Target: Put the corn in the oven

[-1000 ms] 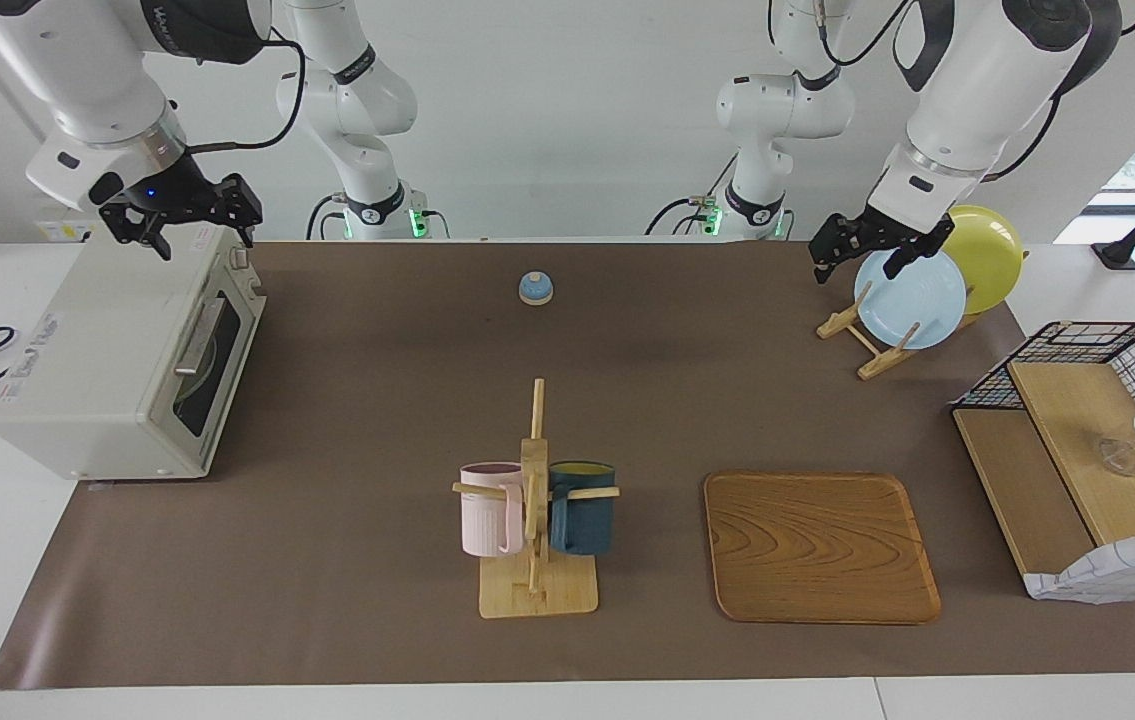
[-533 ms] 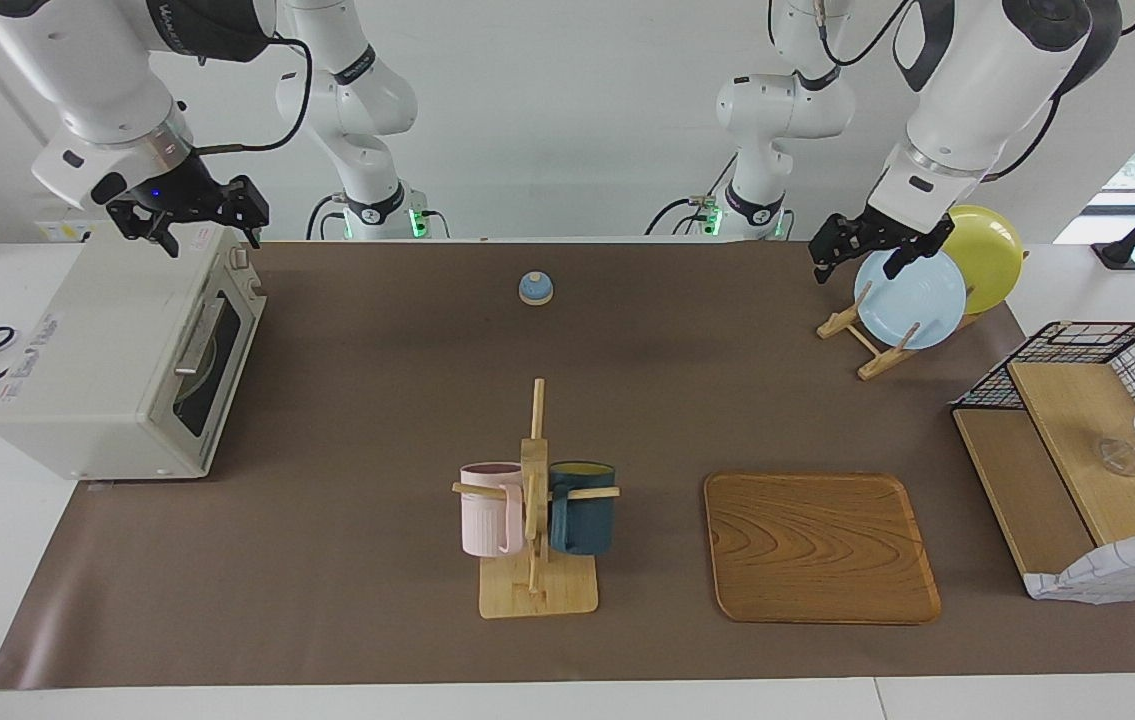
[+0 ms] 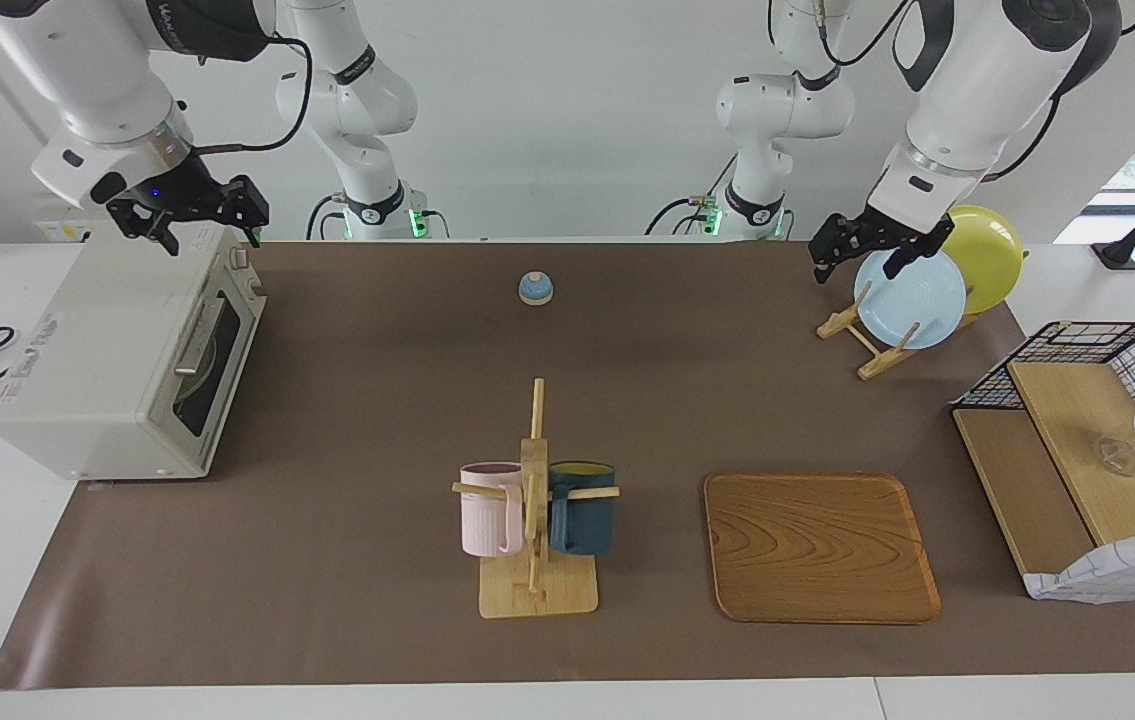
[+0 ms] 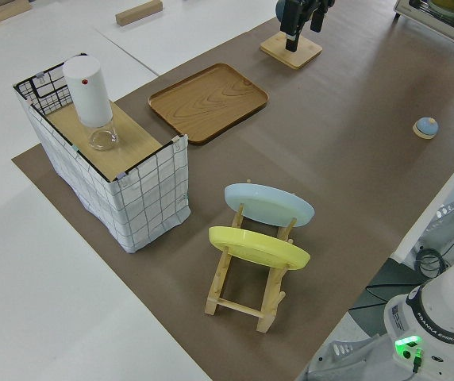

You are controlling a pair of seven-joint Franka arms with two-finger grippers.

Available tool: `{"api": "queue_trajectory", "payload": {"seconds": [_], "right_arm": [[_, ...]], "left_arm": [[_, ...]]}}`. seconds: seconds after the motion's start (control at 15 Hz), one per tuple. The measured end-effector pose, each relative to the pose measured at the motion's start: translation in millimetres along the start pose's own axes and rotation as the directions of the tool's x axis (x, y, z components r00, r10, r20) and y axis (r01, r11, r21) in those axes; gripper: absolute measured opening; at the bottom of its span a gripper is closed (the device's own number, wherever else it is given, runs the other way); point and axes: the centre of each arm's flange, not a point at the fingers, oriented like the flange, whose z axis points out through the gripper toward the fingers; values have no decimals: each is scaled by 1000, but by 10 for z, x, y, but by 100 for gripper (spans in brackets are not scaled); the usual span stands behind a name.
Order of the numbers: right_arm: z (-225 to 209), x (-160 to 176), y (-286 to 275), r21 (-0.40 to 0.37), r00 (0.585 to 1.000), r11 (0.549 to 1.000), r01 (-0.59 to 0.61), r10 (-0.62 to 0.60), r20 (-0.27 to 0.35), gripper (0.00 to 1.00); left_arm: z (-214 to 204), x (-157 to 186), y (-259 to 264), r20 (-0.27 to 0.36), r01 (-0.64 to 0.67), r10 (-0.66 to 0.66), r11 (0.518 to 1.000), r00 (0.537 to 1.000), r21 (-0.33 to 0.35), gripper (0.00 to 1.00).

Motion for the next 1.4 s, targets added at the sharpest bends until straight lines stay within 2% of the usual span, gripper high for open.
{"api": "queue_trajectory", "payload": {"seconds": [1.4], "right_arm": [[-17, -3, -52, -1, 1000, 1000, -16, 16, 2, 100]], "left_arm": [[0, 0, 0, 0, 0, 0, 1000, 1000, 0, 100]]}}
